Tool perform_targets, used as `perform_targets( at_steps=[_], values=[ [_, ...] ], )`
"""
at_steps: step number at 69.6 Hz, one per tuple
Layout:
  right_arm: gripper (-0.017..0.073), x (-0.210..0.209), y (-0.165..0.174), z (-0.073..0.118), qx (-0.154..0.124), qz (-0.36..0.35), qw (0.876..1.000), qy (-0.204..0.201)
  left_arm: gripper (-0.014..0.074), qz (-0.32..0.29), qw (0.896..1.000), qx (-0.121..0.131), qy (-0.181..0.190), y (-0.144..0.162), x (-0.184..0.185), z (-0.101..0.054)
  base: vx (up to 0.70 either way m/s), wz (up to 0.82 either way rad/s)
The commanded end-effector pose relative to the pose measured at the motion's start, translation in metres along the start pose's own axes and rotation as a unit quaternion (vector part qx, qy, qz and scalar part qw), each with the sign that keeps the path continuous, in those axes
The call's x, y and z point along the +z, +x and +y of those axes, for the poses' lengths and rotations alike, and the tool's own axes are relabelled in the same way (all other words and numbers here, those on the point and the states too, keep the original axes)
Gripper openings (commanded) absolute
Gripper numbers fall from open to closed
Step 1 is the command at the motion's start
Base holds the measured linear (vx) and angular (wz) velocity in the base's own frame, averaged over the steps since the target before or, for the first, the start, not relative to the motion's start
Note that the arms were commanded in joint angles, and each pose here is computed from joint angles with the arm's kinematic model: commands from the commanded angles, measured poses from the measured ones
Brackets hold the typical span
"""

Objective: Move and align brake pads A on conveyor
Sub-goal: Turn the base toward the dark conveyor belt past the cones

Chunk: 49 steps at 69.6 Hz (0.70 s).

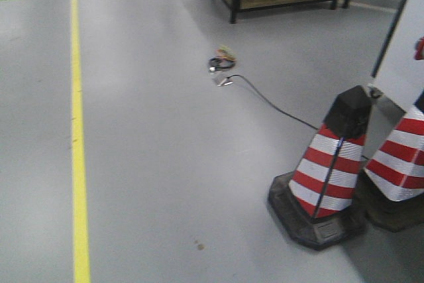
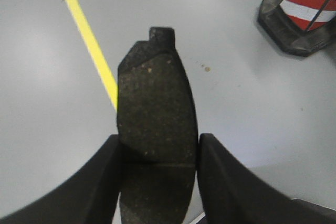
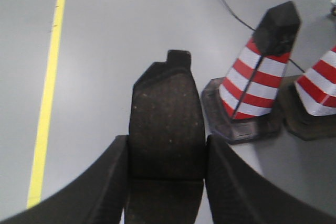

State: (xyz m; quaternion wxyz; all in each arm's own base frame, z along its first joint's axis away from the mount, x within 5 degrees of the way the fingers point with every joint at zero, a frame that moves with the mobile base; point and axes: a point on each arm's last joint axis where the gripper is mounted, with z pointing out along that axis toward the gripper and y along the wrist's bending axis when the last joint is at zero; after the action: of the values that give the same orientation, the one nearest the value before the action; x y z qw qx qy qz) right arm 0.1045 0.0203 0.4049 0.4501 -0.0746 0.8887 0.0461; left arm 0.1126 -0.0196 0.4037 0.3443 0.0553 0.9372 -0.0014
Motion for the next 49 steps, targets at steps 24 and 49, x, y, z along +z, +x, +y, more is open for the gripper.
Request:
perform_targets(
  at_steps=[24,49],
  values=[
    [-0.0008,-0.0066,-0.0125,-0.0001,-0.004,-0.054,0.999,0.001,-0.0006,-0.028,1.000,-0.002,0.002,-0.0054,-0.0060,0.0001,0.33,-0.55],
    [-0.0008,-0.0066,-0.0125,-0.0001,-0.004,-0.054,0.999,0.001,-0.0006,-0.028,1.000,-0.002,0.002,-0.0054,-0.0060,0.0001,0.32,-0.62]
  ],
)
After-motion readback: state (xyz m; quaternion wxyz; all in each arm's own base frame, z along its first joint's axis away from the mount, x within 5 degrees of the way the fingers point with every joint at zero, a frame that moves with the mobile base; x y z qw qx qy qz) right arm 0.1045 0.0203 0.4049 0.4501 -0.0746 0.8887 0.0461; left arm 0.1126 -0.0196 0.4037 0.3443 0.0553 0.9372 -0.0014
